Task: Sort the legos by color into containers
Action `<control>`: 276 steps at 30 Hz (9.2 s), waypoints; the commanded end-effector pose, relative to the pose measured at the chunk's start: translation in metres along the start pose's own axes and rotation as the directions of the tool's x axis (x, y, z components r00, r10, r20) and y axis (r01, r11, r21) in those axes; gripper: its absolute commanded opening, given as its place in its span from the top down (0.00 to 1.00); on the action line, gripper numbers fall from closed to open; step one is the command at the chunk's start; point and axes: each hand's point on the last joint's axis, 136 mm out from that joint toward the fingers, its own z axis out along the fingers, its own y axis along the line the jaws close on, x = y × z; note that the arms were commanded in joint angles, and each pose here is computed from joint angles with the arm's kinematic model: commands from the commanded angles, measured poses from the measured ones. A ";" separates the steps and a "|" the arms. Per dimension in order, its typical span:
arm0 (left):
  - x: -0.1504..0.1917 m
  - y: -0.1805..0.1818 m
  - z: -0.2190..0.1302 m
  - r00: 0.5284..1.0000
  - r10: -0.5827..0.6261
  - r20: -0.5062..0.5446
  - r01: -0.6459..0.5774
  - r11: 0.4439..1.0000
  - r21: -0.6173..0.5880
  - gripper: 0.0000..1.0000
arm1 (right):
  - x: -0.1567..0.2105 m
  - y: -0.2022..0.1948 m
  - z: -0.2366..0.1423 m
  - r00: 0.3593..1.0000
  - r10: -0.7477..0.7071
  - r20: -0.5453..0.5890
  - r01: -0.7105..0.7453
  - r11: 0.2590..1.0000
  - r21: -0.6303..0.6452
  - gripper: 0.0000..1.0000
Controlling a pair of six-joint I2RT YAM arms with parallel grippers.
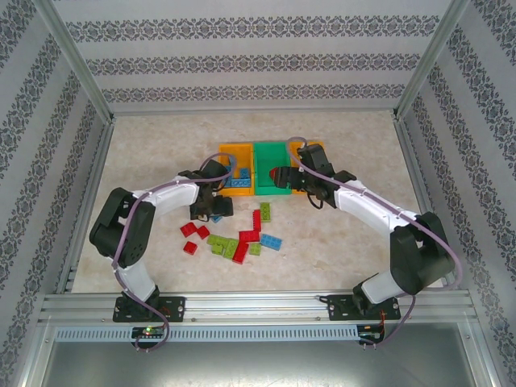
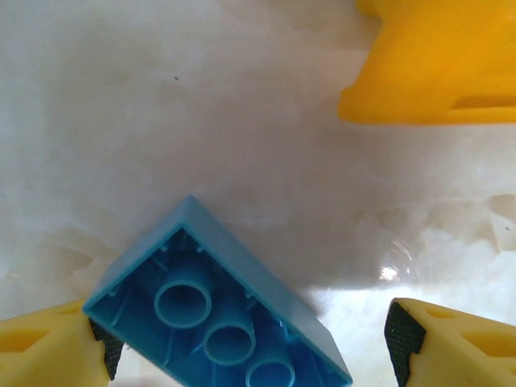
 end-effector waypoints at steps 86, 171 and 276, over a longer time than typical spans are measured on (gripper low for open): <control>-0.121 -0.081 -0.126 0.930 0.169 0.325 -0.252 0.940 0.232 0.16 | 0.215 0.037 0.003 0.640 -0.652 -0.408 0.654 0.740 -0.157 0.19; 0.071 0.040 -0.057 0.989 -0.136 0.051 0.130 0.986 0.105 0.13 | -0.056 0.151 0.054 0.996 -0.037 -0.078 0.011 0.953 -0.303 0.27; -0.127 -0.109 -0.145 0.897 0.133 0.421 -0.232 0.953 0.193 0.01 | 0.144 0.076 -0.002 0.967 -0.146 -0.208 0.140 0.989 -0.046 0.28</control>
